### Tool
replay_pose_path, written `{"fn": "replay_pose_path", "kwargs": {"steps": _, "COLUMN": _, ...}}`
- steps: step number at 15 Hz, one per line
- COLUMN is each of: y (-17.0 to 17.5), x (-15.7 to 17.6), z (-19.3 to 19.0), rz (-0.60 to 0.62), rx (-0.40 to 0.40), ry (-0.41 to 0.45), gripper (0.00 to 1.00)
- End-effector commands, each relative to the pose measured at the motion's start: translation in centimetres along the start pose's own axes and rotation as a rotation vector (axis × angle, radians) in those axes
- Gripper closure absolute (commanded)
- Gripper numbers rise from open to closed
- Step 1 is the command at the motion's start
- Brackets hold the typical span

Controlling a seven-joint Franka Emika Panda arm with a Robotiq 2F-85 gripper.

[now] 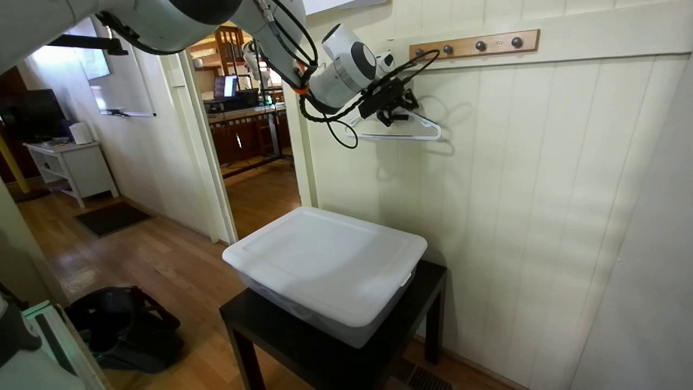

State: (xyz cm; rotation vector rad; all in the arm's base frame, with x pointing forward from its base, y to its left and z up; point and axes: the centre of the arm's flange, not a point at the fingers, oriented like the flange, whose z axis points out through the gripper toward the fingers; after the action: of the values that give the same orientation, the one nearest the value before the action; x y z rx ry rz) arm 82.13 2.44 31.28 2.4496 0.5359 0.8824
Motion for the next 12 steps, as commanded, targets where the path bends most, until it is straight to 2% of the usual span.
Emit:
{"fn": "replay_pose_path", "kwargs": {"steps": 1, "y": 0.2, "x": 1.4, "z": -2.7, "rz": -0.005, "rx": -0.033, "ry": 0.033, "gripper": 1.0}}
{"fn": "replay_pose_path", "kwargs": {"steps": 12, "y": -0.9, "x": 3.2, "z": -8.1, "rz": 0.02, "rx": -0.139, "ry": 0.064, "gripper": 1.0}}
